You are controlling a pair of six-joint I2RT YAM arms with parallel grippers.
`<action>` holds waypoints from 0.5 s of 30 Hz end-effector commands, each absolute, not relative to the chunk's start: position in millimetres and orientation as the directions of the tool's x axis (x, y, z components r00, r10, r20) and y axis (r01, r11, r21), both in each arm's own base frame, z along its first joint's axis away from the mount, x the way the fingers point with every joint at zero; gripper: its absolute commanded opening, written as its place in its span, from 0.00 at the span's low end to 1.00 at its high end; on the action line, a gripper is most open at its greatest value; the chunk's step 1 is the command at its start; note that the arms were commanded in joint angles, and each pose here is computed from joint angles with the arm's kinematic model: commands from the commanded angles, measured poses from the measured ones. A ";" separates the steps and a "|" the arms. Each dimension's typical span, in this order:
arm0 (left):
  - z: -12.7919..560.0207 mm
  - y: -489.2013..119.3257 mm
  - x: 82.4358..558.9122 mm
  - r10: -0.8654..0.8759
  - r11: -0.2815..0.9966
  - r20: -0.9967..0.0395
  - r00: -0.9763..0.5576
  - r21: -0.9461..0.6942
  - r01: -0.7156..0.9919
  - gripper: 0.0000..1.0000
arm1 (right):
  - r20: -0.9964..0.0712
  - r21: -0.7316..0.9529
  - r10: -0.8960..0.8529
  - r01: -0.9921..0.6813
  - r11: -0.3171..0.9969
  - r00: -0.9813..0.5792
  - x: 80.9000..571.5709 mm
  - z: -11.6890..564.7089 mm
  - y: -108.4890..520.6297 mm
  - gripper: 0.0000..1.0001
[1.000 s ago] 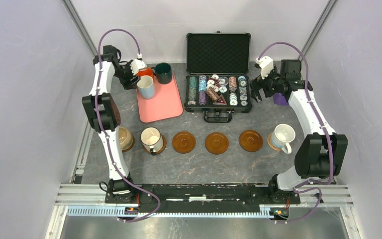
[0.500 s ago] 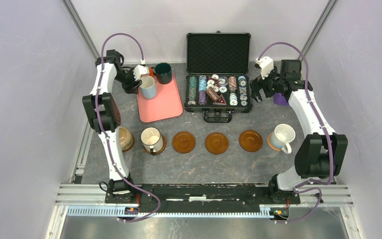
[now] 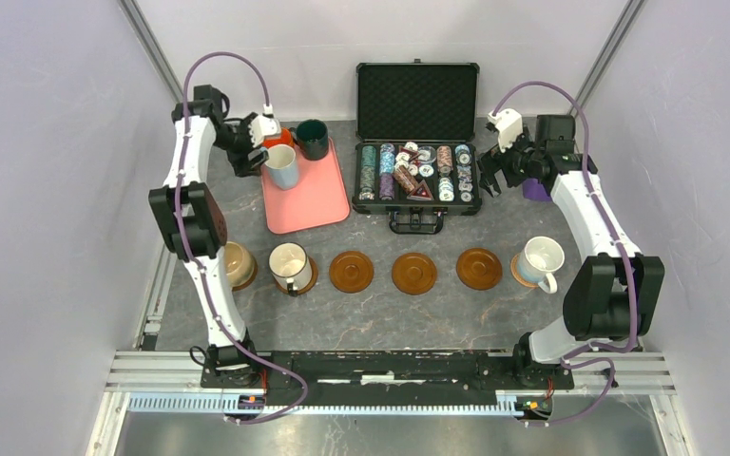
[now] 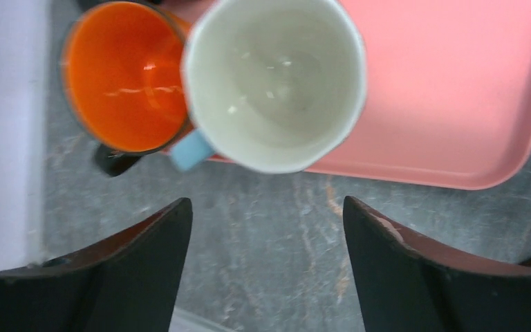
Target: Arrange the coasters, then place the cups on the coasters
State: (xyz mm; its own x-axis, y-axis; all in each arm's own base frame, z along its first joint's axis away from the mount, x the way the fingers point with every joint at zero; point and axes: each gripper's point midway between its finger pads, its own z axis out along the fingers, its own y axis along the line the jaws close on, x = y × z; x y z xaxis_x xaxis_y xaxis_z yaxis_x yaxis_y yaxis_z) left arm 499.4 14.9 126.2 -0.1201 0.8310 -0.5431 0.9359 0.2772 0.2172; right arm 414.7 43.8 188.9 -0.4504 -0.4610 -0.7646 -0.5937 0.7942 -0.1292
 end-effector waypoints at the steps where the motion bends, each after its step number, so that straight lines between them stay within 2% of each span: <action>1: 160.9 18.2 532.4 0.840 0.222 -0.542 0.024 0.385 0.896 0.90 | -0.781 -0.147 -0.462 -0.596 0.789 -0.420 411.4 198.4 46.6 0.98; 5: 153.9 18.8 544.1 0.850 0.181 -0.522 0.068 0.411 0.893 0.93 | -0.779 -0.143 -0.460 -0.594 0.792 -0.426 408.3 195.7 46.5 0.98; 15: 128.7 14.0 553.3 0.875 0.017 -0.440 0.202 0.446 0.895 0.92 | -0.774 -0.146 -0.459 -0.583 0.800 -0.436 406.0 194.7 44.1 0.98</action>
